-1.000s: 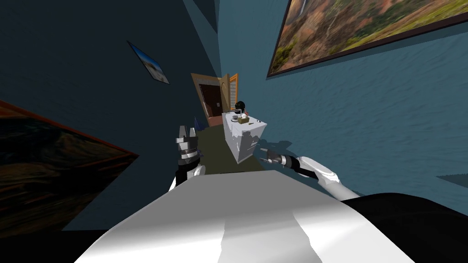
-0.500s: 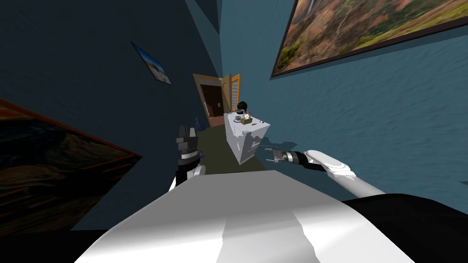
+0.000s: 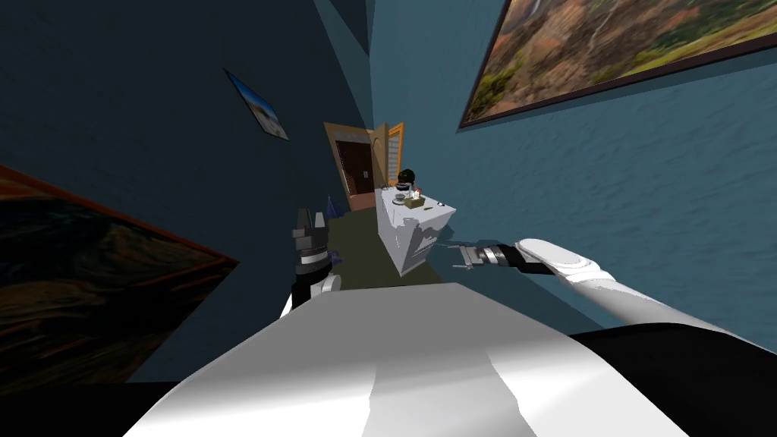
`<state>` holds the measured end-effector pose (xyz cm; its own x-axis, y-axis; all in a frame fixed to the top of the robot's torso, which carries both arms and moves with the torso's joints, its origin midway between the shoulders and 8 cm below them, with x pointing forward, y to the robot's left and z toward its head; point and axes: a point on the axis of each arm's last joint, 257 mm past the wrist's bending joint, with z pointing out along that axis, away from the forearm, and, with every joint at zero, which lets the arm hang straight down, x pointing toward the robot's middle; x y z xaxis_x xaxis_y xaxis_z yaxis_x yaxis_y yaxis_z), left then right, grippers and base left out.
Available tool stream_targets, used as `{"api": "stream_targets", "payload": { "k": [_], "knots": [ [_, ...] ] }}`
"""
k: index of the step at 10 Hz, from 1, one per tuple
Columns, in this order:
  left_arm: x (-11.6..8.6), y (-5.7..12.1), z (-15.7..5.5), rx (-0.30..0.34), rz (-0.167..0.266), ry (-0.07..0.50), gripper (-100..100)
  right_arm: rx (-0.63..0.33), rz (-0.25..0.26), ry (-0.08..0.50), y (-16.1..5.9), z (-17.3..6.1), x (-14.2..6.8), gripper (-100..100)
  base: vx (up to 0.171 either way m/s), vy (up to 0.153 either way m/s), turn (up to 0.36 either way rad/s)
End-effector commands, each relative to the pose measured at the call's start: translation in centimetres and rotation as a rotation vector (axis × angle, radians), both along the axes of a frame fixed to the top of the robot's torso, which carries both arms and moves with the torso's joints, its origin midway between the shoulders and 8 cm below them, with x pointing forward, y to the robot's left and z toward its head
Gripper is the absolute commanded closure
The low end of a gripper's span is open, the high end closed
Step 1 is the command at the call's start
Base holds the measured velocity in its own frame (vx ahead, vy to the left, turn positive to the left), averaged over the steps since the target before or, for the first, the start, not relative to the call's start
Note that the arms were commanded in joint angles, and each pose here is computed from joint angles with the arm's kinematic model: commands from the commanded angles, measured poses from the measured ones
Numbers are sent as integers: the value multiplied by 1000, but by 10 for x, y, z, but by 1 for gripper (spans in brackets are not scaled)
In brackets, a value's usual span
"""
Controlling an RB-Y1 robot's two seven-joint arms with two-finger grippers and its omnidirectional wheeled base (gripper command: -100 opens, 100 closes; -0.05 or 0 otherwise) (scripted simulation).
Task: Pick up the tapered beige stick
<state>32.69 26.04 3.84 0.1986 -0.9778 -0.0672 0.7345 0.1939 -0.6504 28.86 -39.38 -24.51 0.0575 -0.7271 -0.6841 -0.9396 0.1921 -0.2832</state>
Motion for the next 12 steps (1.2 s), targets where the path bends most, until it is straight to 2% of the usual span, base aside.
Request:
{"api": "stream_targets", "payload": {
  "k": [1, 4, 5, 6, 7, 8, 9, 10, 11, 12],
  "knots": [
    [0, 0, 0, 0, 0, 0, 0, -98, 32, -2, -26, 8, 3, -100, 94, 67, 59],
    [0, 0, 0, 0, 0, 0, 0, -234, 69, 9, -58, 14, 4, -100, 94, 51, 58],
    [0, 0, 0, 0, 0, 0, 0, -302, 88, 7, -76, 26, 7, -100, 93, 47, 74],
    [0, 0, 0, 0, 0, 0, 0, -328, 93, 13, -82, 24, 6, -100, 88, 31, 54],
    [0, 0, 0, 0, 0, 0, 0, -401, 111, 13, -101, 38, 10, -100, 113, 26, 93],
    [0, 0, 0, 0, 0, 0, 0, -417, 113, 18, -104, 36, 8, -100, 96, 17, 65],
    [0, 0, 0, 0, 0, 0, 0, -486, 128, 20, -122, 50, 12, -100, 123, 44, 129],
    [0, 0, 0, 0, 0, 0, 0, -499, 130, 24, -125, 49, 11, -100, 109, 41, 56],
    [0, 0, 0, 0, 0, 0, 0, -566, 142, 27, -141, 62, 13, -100, 130, 32, 116],
    [0, 0, 0, 0, 0, 0, 0, -575, 143, 30, -143, 62, 13, -100, 112, 10, 63]
  ]
}}
